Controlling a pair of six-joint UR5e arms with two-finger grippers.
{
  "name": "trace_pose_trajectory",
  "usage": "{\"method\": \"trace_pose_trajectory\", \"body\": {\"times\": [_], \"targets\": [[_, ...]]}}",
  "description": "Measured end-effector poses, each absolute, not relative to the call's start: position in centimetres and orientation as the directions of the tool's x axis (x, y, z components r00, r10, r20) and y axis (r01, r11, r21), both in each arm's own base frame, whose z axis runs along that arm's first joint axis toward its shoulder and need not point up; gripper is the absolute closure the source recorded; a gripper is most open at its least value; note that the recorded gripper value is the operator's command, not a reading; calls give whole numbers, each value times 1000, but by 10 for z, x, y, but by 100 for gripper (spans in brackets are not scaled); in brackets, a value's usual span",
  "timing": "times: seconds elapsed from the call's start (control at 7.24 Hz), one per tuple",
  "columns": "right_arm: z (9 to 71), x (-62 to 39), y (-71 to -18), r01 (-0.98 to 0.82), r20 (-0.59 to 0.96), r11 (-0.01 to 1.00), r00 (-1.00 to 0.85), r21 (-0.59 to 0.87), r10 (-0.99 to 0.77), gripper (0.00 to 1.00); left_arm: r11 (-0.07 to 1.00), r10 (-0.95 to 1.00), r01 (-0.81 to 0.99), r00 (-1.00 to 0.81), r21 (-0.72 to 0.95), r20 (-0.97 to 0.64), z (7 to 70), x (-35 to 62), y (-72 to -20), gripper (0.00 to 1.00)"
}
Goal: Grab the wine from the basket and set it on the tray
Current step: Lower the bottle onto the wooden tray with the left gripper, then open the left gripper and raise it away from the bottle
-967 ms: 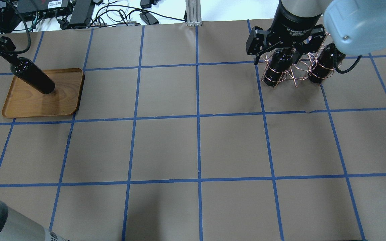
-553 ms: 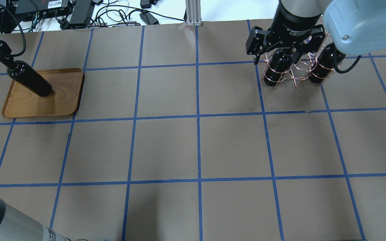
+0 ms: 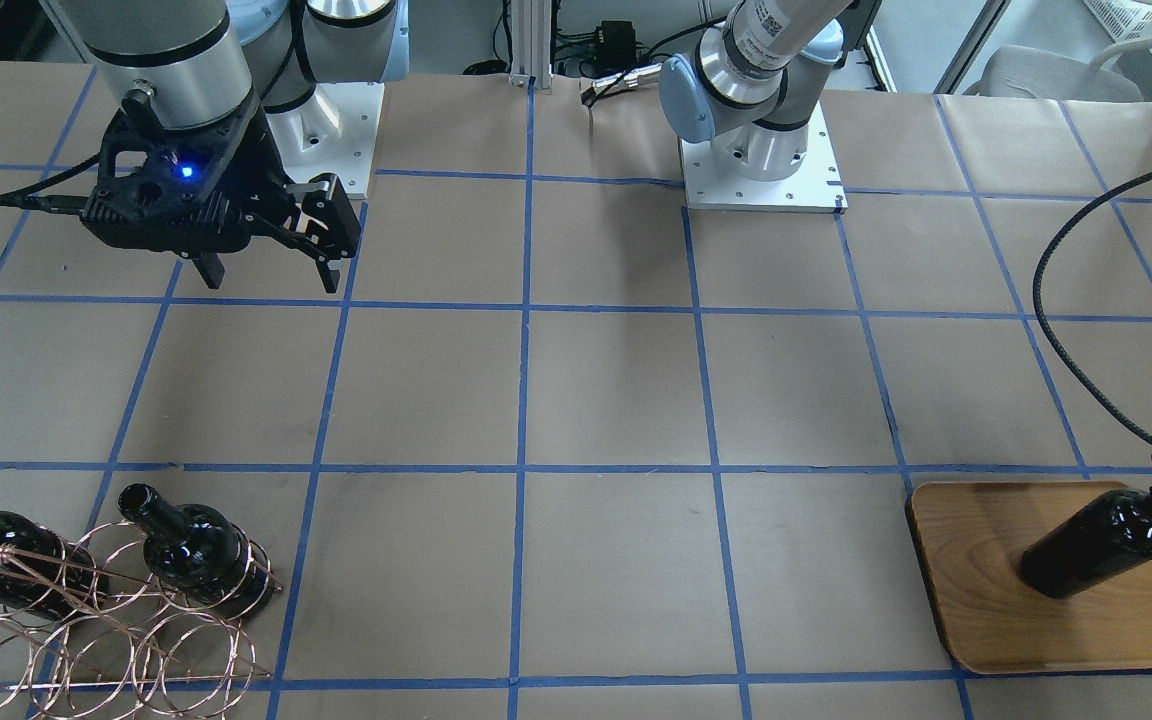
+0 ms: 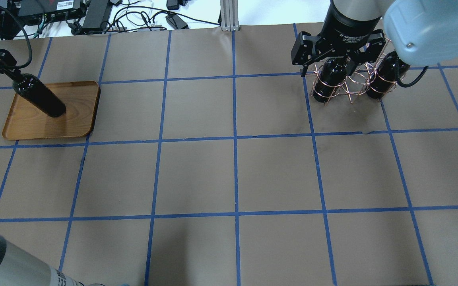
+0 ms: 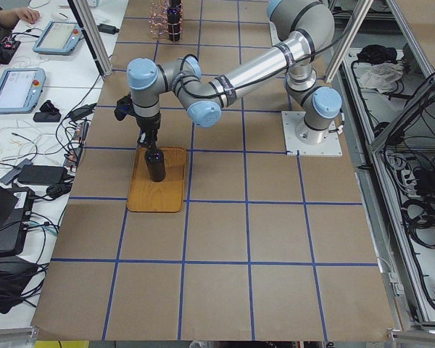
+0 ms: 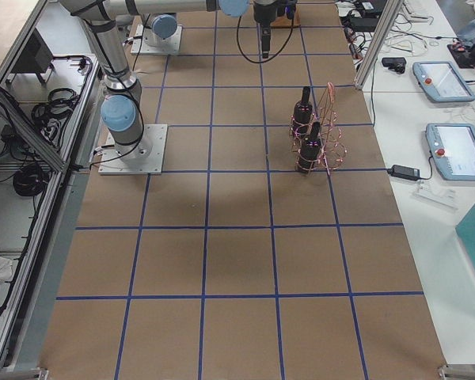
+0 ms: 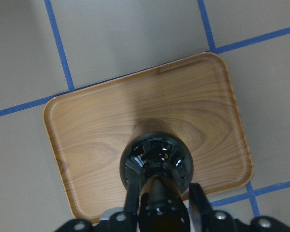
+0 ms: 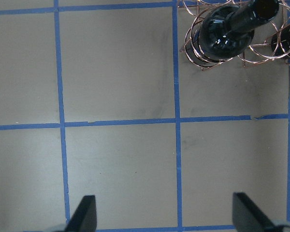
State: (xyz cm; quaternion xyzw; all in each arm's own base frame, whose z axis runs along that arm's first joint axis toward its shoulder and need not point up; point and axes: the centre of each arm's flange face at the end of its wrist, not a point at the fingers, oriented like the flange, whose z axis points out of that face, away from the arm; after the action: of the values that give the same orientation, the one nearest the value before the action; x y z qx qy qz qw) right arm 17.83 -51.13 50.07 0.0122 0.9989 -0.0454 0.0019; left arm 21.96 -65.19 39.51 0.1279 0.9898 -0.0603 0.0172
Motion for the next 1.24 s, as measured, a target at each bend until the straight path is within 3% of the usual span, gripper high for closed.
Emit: {"method": "trace_pose_trajectory", "body": {"times": [0.28,0.69,1.24], "targets": [[501,178,-512,16,-1,995,-1000,-100,16,0,960,246,250,-968,-124,-46,417,212,-642,0],[506,178,-514,21,-9,991,-1000,-130,20,0,978,184,183,-983,-104,-4,497,152,-591,0],[507,177,-513,18,2,991,-1000,-130,18,0,987,130,128,-991,-94,18,537,-52,-541,0]]}}
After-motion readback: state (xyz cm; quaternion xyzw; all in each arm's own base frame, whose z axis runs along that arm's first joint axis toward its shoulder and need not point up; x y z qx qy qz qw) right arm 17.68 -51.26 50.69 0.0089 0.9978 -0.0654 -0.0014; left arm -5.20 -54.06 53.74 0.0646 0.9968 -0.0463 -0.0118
